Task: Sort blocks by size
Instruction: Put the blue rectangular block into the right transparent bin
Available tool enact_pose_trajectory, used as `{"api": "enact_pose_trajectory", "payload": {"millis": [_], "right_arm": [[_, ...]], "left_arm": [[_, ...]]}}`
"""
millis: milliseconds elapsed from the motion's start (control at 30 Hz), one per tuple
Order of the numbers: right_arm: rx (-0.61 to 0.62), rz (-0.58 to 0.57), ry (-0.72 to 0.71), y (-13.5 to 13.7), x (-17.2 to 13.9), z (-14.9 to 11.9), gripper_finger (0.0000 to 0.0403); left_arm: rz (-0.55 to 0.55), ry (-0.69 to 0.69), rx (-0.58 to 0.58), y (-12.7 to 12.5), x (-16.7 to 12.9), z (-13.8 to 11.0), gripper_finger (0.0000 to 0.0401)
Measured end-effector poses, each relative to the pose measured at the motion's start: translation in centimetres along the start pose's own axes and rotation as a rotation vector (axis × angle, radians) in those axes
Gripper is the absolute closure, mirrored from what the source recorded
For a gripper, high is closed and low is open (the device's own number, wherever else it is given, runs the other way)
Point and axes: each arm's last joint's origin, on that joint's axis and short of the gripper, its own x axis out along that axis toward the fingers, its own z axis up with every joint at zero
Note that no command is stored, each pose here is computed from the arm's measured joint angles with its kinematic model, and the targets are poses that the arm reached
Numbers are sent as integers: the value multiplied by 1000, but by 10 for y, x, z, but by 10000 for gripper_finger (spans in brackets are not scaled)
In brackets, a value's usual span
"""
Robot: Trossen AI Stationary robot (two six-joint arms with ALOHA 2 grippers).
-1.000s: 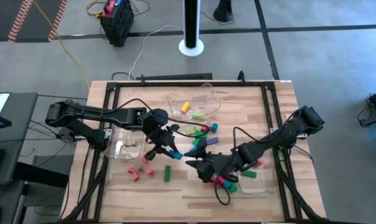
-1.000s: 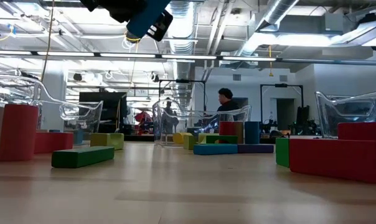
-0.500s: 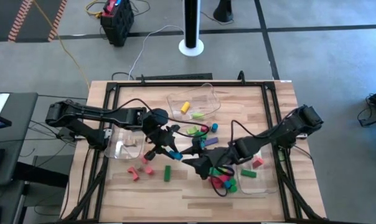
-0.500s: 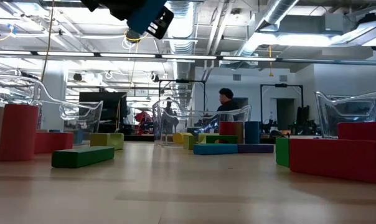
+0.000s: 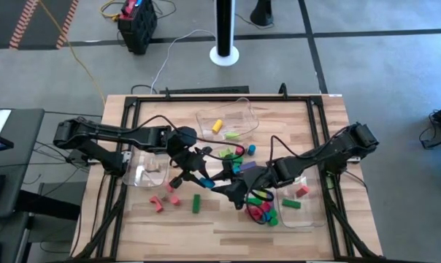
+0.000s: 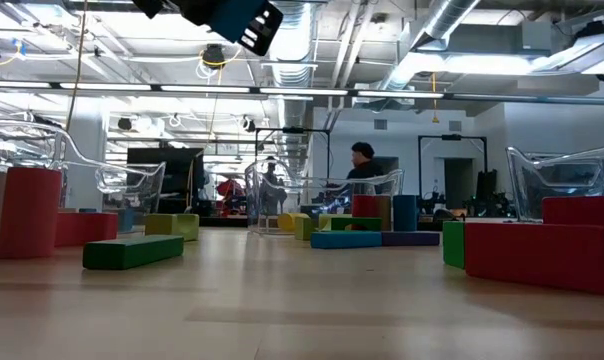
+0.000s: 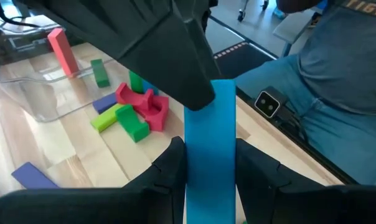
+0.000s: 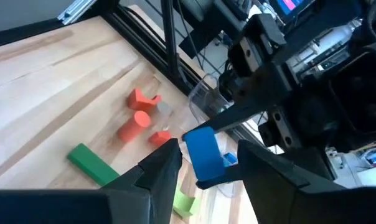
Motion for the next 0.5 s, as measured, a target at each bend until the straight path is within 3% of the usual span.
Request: {"api": "enact_pose_trajectory", "payload": {"millis": [500], "right_arm": [[-19,30,-40,0,0,2,282]], "left_arm": [[-15,-31,0,0,0,3,301]]}}
